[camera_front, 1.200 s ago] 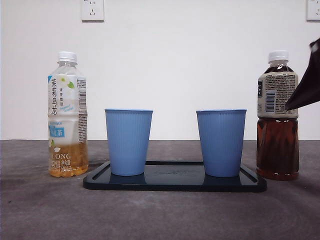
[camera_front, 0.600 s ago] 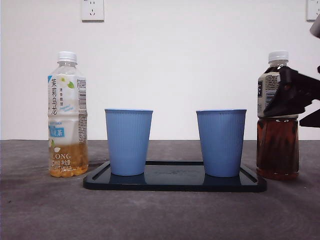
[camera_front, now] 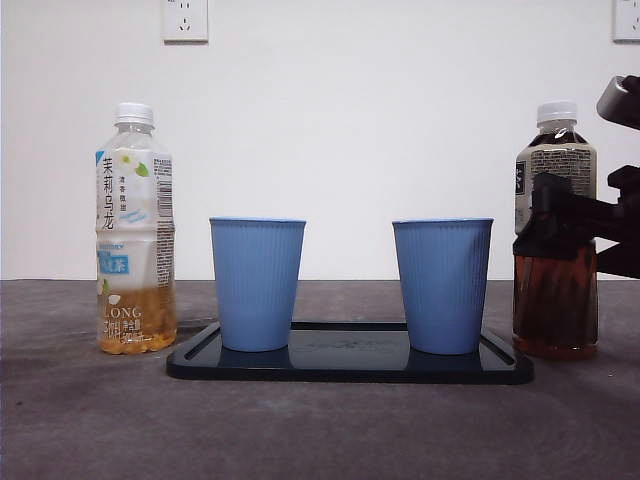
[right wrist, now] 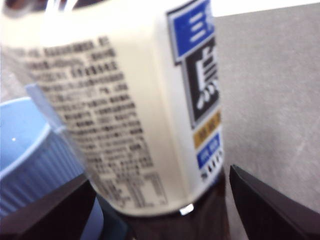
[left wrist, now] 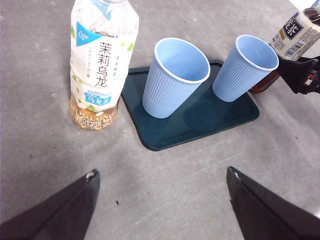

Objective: Pour the drink into the cup

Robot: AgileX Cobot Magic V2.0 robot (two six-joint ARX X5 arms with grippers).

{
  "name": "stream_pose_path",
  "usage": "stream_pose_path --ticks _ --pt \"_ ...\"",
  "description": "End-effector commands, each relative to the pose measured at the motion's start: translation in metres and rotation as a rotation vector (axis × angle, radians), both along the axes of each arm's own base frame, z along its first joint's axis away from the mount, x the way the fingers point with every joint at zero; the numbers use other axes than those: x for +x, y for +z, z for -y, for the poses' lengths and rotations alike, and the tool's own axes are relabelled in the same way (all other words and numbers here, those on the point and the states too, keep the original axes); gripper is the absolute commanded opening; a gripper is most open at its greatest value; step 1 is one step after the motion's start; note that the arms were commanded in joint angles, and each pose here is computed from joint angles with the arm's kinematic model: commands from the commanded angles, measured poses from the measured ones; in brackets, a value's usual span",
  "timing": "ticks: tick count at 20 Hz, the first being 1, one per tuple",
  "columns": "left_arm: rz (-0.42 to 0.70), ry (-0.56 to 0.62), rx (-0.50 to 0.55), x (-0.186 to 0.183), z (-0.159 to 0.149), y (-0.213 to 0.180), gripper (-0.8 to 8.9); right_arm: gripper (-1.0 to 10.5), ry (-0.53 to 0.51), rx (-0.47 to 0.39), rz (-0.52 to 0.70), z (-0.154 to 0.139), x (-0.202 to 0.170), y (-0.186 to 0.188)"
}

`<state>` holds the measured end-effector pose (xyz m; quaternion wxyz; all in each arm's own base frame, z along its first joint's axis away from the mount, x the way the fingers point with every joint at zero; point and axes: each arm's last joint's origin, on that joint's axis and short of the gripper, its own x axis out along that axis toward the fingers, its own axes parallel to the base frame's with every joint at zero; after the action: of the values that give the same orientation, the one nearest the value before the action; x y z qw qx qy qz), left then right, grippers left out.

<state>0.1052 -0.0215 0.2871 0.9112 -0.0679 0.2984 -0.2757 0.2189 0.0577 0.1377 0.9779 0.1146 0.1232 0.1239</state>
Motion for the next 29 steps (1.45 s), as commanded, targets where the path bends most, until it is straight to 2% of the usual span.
stream_pose_path --ticks 1,5,10,15,20,23,27,29 --pt "0.024 -0.01 0.002 0.001 0.0 0.005 4.09 4.2 0.001 -0.011 0.004 -0.002 0.006 -0.003" --pt "0.024 -0.01 0.002 0.001 0.0 0.005 4.09 4.1 -0.006 -0.009 0.021 -0.005 0.016 -0.003" --pt "0.023 -0.01 0.002 0.001 0.0 0.005 4.09 2.5 -0.023 -0.012 0.022 -0.004 0.016 -0.004" --pt "0.024 -0.01 0.002 0.001 0.0 0.005 4.09 2.1 -0.015 -0.016 0.038 -0.004 0.013 0.006" --pt "0.025 -0.01 0.003 0.001 0.0 0.005 4.09 1.7 -0.029 -0.105 0.053 0.001 0.001 0.033" --pt "0.025 -0.01 0.003 0.001 0.0 0.005 4.09 1.7 -0.04 -0.196 0.016 0.002 -0.002 0.057" --pt "0.025 -0.01 0.003 0.001 0.0 0.005 4.09 1.7 -0.047 -0.352 -0.036 0.003 -0.001 0.102" --pt "0.025 -0.01 0.003 0.001 0.0 0.005 4.09 1.7 -0.033 -0.46 -0.079 0.003 0.001 0.124"
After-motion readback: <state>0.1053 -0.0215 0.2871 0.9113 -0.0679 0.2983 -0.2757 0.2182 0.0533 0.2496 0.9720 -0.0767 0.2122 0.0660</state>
